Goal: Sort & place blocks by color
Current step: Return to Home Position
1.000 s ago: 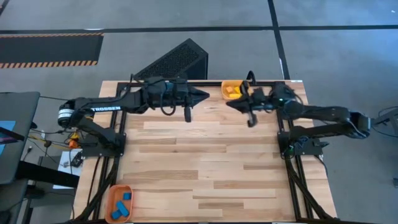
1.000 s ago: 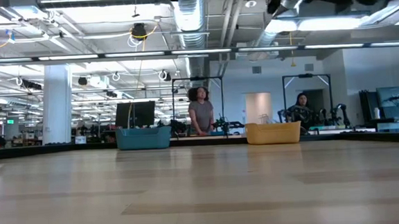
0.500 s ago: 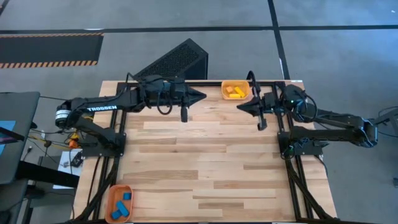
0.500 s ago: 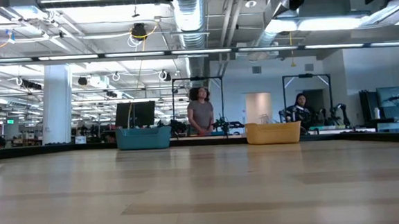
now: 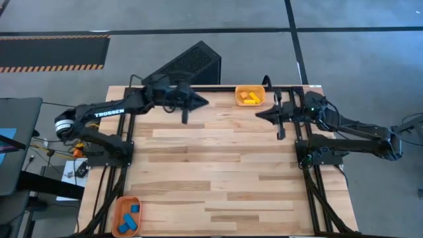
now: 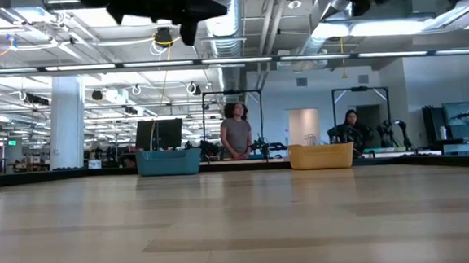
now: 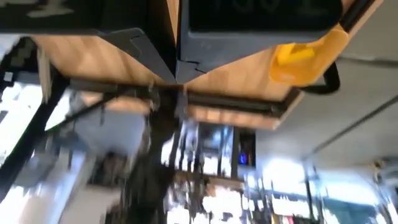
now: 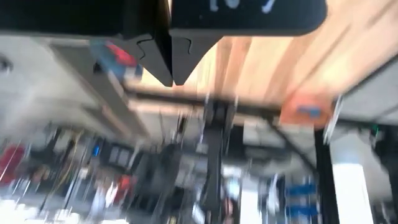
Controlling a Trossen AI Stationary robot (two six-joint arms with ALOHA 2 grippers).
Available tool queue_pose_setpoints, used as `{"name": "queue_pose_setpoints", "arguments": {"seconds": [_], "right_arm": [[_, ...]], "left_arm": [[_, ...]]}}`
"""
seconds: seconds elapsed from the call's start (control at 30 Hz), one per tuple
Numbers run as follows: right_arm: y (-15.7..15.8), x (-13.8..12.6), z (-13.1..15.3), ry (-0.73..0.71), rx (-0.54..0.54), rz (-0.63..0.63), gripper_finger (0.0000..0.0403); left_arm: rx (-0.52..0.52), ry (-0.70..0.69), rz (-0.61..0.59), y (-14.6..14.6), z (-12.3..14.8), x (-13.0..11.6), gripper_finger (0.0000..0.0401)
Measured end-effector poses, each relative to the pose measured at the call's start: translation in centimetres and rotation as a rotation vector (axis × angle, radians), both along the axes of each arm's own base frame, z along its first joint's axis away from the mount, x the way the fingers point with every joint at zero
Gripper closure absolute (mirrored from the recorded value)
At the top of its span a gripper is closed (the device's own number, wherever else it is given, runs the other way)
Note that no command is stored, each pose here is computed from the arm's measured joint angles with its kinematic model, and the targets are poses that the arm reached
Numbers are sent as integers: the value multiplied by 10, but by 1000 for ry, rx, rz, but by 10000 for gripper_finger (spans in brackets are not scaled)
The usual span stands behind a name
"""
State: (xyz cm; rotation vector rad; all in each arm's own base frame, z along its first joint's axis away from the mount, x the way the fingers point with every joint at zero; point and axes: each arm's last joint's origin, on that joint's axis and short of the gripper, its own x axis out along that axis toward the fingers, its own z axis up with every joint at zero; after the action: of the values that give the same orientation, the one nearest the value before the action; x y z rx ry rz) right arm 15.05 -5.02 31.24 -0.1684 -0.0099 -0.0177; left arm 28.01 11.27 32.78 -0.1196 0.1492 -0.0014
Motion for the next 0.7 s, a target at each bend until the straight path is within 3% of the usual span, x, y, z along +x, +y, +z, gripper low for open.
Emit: {"name": "queue_pose_setpoints", "arguments": {"seconds": [0.1, 0.23, 0.37, 0.5, 0.6, 0.7], "right_arm": [[4, -9, -18, 88, 28, 1, 400], [8, -21, -20, 17, 72, -1, 397], [6, -25, -23, 43, 74, -98, 395], [-3, -25, -41, 207, 122, -215, 395], [-8, -19, -47, 250, 151, -143, 395], [-10, -13, -43, 206, 109, -49, 395]], "left_arm": [[-34, -111, 17, 5, -6, -20, 401], [-41, -183, 66, 4, -19, -51, 401], [-117, -113, 161, 0, -59, -78, 401], [-230, -88, 194, -8, -89, -91, 401], [-272, -81, 176, -15, -96, -91, 401], [-256, -130, 145, -21, -89, -90, 401]]}}
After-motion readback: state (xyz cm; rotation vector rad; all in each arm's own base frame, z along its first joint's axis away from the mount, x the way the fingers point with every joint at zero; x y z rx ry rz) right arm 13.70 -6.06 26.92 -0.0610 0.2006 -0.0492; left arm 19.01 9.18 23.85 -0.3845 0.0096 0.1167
